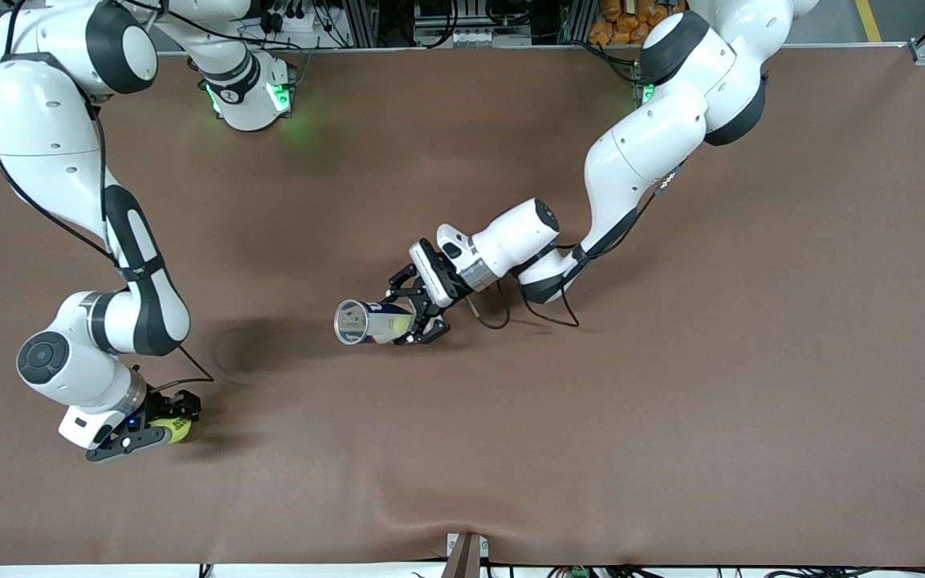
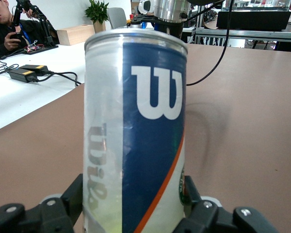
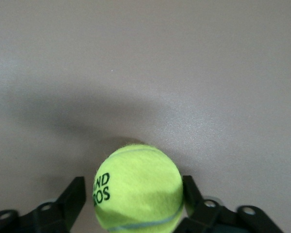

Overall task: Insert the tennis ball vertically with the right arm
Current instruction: 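Carry the second ball with the right gripper over the can's rim, then push the second ball into the can and open the right gripper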

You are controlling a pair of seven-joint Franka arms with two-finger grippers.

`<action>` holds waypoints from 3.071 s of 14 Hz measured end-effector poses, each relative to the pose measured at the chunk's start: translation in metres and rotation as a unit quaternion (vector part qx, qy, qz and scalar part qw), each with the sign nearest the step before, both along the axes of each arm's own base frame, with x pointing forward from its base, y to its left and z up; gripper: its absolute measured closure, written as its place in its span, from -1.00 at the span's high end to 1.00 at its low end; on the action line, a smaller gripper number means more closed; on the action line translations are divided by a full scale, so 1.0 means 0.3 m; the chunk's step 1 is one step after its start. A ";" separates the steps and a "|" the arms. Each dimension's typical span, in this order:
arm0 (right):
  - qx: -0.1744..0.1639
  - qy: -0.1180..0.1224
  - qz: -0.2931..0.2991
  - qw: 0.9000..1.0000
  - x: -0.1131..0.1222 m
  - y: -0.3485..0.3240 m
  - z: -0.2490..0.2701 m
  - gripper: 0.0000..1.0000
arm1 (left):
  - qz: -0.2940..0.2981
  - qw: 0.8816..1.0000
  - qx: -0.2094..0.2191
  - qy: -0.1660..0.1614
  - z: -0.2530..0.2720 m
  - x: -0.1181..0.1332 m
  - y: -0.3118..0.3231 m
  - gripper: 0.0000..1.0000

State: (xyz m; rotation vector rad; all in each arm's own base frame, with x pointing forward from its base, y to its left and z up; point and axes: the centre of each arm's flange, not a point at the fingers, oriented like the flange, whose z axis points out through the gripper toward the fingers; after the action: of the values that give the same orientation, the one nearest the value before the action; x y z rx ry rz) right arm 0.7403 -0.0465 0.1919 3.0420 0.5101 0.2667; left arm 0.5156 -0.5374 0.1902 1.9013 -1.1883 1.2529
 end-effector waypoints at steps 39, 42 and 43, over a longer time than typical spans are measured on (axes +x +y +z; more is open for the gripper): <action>0.100 0.141 -0.400 0.900 -0.369 1.236 0.668 0.83 | 0.003 1.000 0.000 -0.001 0.001 0.012 0.010 0.64; 0.101 0.142 -0.405 0.897 -0.378 1.263 0.657 1.00 | 0.004 1.000 0.000 -0.001 0.002 0.013 0.010 0.64; 0.103 0.141 -0.409 0.896 -0.385 1.283 0.654 1.00 | 0.004 1.000 0.000 -0.001 0.003 0.014 0.011 0.64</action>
State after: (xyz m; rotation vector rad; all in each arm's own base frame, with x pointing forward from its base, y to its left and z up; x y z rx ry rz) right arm 0.6248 0.3383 0.3881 3.1621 -0.8543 -0.1775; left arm 0.5199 -0.5342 0.1910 1.9059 -1.1830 1.2600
